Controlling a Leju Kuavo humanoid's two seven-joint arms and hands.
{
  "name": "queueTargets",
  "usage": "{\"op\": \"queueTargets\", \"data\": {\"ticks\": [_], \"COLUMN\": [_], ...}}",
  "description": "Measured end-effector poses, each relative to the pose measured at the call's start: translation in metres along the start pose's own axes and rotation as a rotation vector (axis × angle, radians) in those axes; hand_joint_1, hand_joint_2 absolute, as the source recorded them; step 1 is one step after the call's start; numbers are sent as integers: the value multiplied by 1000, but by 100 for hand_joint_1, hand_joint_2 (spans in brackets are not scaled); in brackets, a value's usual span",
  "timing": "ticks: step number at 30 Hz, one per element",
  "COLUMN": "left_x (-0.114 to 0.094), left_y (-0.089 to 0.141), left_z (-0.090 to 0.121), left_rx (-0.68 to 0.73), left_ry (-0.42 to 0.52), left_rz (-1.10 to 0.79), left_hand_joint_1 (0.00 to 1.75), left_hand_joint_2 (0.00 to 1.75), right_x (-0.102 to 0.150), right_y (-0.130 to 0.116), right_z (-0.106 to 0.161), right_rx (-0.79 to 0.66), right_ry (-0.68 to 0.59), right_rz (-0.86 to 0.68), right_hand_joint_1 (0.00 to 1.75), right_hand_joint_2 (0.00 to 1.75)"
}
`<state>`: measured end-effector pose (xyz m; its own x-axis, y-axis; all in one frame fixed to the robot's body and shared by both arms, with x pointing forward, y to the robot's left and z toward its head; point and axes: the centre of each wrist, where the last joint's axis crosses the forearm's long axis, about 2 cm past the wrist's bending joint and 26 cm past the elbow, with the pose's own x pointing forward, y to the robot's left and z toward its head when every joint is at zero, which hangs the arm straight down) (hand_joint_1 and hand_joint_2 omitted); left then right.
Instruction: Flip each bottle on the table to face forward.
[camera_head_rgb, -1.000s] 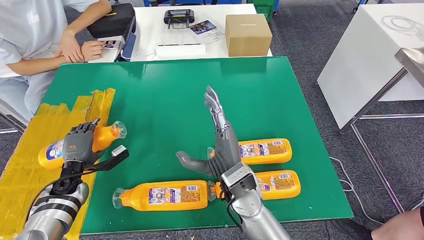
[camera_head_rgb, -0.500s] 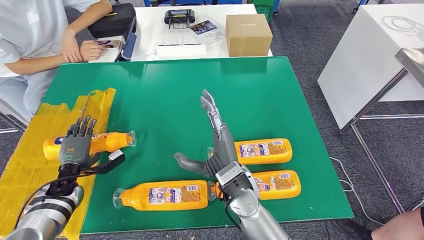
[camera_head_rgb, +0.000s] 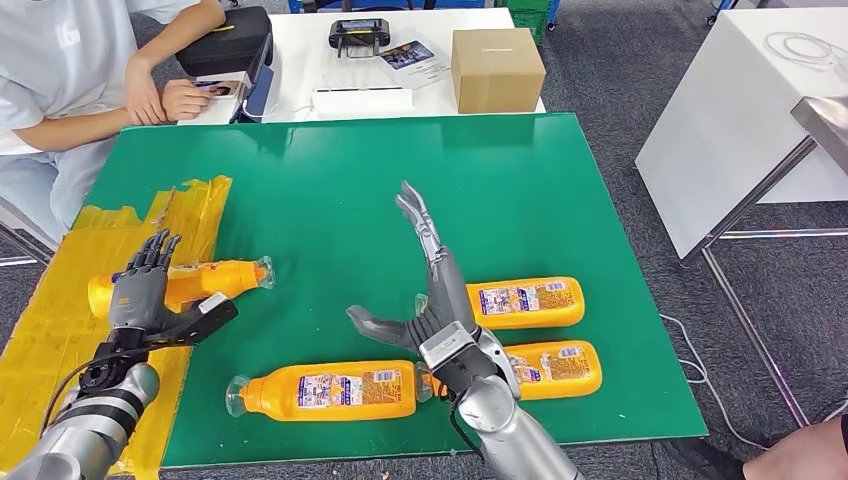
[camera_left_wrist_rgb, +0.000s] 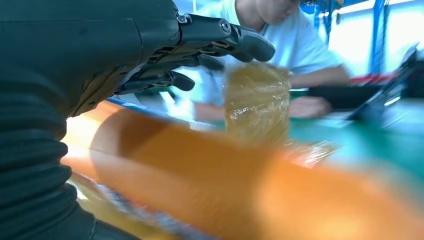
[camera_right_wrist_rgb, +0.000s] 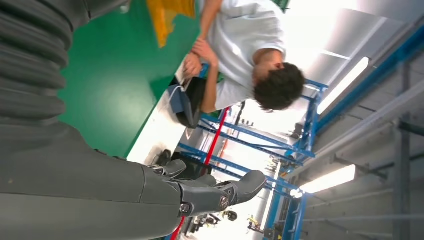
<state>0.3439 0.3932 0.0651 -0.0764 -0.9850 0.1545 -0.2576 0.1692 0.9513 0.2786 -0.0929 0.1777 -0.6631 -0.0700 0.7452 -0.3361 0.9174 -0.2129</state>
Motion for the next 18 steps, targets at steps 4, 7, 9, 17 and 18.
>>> {"op": "queueTargets", "data": {"ticks": [4, 7, 9, 17, 18], "left_x": [4, 11, 18, 36, 37], "left_y": [-5, -7, -4, 14, 17], "left_z": [5, 10, 11, 16, 16], "left_rx": [115, 155, 188, 256, 269], "left_ry": [26, 80, 90, -12, -24], "left_rz": [314, 532, 700, 1091, 1107], "left_hand_joint_1": [0, 0, 0, 0, 0], "left_hand_joint_2": [175, 175, 175, 175, 175], "right_x": [-3, -5, -6, -9, -9], "right_y": [0, -1, 0, 8, 10], "right_z": [5, 8, 10, 17, 18], "right_rx": [31, 51, 76, 227, 244], "right_ry": [16, 27, 36, 65, 67], "right_rz": [56, 110, 161, 276, 281], "right_hand_joint_1": [0, 0, 0, 0, 0], "right_hand_joint_2": [175, 175, 175, 175, 175]}}
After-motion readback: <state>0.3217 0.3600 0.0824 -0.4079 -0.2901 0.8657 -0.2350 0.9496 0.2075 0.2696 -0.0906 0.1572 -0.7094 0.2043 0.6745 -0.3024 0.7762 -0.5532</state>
